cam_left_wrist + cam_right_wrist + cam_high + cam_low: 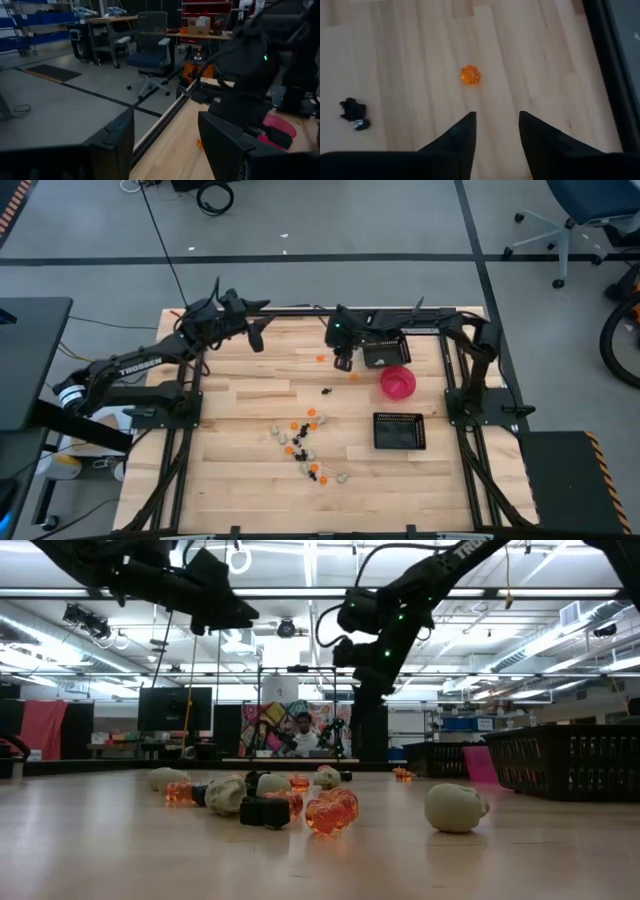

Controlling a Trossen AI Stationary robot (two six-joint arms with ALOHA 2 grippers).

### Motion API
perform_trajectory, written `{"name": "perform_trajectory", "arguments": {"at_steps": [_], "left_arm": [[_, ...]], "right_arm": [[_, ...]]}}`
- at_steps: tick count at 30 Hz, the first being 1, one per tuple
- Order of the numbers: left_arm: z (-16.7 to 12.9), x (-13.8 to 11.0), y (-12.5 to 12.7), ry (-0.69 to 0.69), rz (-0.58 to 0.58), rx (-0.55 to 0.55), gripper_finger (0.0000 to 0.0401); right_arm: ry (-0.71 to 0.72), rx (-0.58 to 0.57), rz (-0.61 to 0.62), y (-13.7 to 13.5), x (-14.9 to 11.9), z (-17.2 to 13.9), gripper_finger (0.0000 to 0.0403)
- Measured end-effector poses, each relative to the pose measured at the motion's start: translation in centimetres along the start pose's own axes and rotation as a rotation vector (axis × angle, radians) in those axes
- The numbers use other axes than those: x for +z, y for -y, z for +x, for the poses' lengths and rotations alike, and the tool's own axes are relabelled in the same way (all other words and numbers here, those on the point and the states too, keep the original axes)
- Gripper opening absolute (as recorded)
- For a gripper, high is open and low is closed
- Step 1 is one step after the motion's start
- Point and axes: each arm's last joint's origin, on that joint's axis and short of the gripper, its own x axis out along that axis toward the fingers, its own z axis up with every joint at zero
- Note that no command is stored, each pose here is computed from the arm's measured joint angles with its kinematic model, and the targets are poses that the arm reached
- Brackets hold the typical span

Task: Sort Halloween decoration
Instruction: Put the orange pumpkin toy into the pink bowl

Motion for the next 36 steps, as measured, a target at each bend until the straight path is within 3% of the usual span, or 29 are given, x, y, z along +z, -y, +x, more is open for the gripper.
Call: {"name": "perform_trajectory", "arguments": {"at_steps": [9,13,17,28,36], "left_arm": [[1.0,0.3,0.0,-0.012,0.004,-0.007,0.0192],[1.1,0.1,0.5,-0.033,0.003,-0.027,0.0192],[1.1,-0.3,1.2,-0.075,0.003,-0.064,0.0192],[0.8,-1.4,3.1,-0.205,0.013,-0.149,0.0192],[0.5,-2.2,4.1,-0.293,0.018,-0.194,0.0192]], "right_arm": [[0.049,0.019,-0.027,-0.8,0.4,3.0,0.0229],[0.063,0.023,-0.016,-0.8,0.4,3.8,0.0244],[0.098,0.084,-0.010,-1.1,0.6,4.8,0.0241],[0.073,0.075,0.008,-1.1,-0.4,8.3,0.0224],[0.068,0.049,0.036,-0.7,-0.5,8.4,0.0188]]}}
